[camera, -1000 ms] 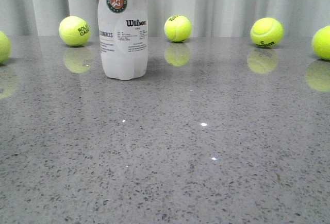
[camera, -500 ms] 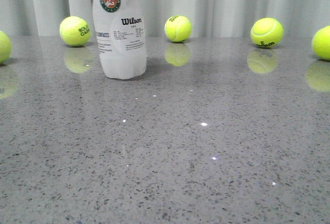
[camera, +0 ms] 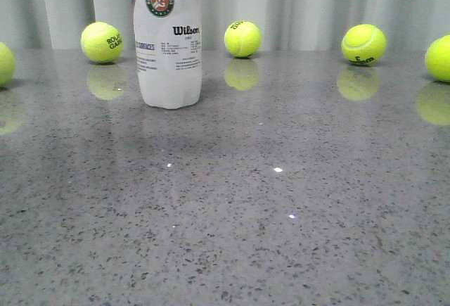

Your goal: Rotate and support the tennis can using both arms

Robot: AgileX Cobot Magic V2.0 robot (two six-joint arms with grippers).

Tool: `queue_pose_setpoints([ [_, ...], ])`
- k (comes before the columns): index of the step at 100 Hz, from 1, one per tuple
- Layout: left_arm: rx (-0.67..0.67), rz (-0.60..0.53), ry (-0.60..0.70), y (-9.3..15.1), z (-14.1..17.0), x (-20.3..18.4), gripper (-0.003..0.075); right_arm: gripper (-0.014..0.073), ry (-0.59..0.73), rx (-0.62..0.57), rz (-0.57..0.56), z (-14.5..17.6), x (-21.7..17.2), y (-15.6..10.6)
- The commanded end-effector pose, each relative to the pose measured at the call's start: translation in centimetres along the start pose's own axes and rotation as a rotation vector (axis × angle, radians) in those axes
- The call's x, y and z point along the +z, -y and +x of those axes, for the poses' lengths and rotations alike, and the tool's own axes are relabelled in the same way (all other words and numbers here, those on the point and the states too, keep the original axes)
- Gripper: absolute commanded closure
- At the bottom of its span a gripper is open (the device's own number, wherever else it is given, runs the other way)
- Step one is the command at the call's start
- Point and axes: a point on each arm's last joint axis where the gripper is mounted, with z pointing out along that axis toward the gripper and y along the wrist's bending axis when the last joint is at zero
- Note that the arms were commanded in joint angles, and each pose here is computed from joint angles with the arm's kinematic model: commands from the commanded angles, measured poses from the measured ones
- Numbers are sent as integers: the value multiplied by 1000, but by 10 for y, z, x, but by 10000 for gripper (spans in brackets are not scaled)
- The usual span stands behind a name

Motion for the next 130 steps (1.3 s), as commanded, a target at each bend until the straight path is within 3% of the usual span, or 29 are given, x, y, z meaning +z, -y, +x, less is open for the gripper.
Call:
queue_pose_setpoints([
  [1,-37,-9,153,4,0,-27,739,656,78,-6,13,-12,-1,1],
  [40,-63,3,102,16,77,-71,739,656,84,-6,14,-13,-1,1],
  [53,-3,-62,88,9,90,-84,739,656,84,-6,14,-13,-1,1],
  [97,-61,-228,151,-4,128,-119,739,656,84,-6,14,-13,-1,1],
  [130,-46,-464,279,-18,166,-127,739,656,84,-6,14,-13,-1,1],
])
